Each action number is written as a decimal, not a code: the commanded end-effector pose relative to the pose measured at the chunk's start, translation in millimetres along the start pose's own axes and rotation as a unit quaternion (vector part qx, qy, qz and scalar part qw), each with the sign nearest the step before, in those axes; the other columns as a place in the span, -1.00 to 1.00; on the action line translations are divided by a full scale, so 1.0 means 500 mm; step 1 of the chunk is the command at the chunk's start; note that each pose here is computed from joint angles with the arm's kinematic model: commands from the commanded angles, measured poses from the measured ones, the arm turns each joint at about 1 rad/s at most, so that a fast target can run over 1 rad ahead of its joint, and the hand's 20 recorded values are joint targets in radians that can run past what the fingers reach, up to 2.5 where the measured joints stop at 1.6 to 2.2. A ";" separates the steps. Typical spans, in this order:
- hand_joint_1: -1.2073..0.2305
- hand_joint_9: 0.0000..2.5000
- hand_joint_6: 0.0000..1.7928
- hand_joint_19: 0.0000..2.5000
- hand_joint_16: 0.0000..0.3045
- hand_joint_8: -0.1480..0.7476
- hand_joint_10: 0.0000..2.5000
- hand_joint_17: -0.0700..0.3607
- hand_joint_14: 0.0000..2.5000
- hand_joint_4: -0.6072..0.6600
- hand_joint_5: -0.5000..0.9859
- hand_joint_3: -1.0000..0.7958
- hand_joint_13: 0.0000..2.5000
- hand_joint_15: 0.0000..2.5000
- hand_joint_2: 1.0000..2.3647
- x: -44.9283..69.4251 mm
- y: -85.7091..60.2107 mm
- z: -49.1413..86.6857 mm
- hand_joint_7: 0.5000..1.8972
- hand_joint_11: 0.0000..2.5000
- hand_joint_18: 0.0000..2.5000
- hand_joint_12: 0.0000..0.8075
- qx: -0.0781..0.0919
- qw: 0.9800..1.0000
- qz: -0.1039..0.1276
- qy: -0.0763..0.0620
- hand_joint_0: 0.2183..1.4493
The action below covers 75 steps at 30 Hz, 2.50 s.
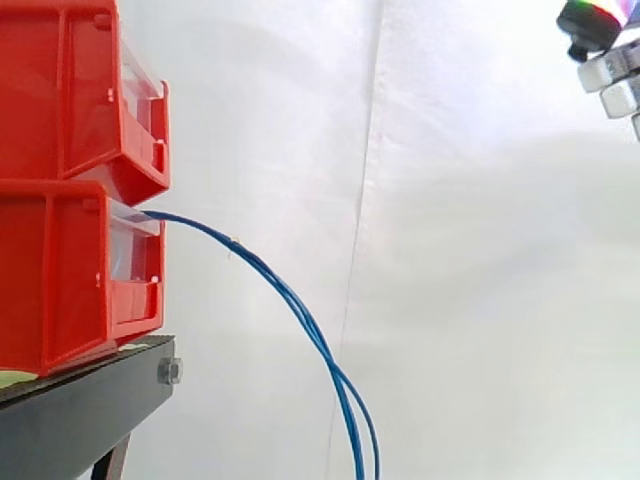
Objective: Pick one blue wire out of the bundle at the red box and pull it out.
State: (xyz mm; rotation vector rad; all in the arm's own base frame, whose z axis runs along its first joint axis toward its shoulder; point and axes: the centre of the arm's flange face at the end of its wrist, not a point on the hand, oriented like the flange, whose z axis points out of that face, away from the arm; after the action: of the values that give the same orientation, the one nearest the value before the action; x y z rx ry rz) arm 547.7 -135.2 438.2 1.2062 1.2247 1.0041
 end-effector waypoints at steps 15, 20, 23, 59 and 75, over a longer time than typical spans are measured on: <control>-0.14 -0.53 -0.44 -0.70 -0.69 0.06 -1.00 -0.18 -1.00 0.57 -0.56 -0.44 -0.59 -0.83 -1.00 0.009 -0.078 0.087 -0.58 -0.86 -0.61 -0.04 -0.010 0.998 -0.013 -0.058 -0.46; -0.12 -0.52 -0.44 -0.70 -0.69 0.07 -1.00 -0.18 -1.00 0.57 -0.56 -0.44 -0.58 -0.82 -1.00 0.009 -0.076 0.089 -0.58 -0.85 -0.60 -0.03 -0.011 0.996 -0.030 -0.078 -0.46; -0.12 -0.52 -0.44 -0.70 -0.69 0.07 -1.00 -0.18 -1.00 0.58 -0.56 -0.44 -0.58 -0.82 -1.00 0.012 -0.076 0.090 -0.57 -0.84 -0.60 -0.03 -0.010 0.995 -0.031 -0.091 -0.46; -0.04 -0.49 -0.44 -0.67 -0.69 0.10 -1.00 -0.18 -0.99 0.59 -0.55 -0.42 -0.54 -0.79 -1.00 0.163 -0.198 0.329 -0.56 -0.82 -0.58 -0.02 0.008 0.995 -0.064 -0.076 -0.46; -0.03 -0.49 -0.44 -0.66 -0.69 0.10 -1.00 -0.18 -0.99 0.59 -0.55 -0.41 -0.53 -0.79 -1.00 0.197 -0.255 0.369 -0.56 -0.82 -0.57 -0.01 -0.012 0.993 -0.072 -0.092 -0.45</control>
State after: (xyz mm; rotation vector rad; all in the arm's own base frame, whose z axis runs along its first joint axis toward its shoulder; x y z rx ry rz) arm 731.6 -76.2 297.2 1.1382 1.1306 0.7826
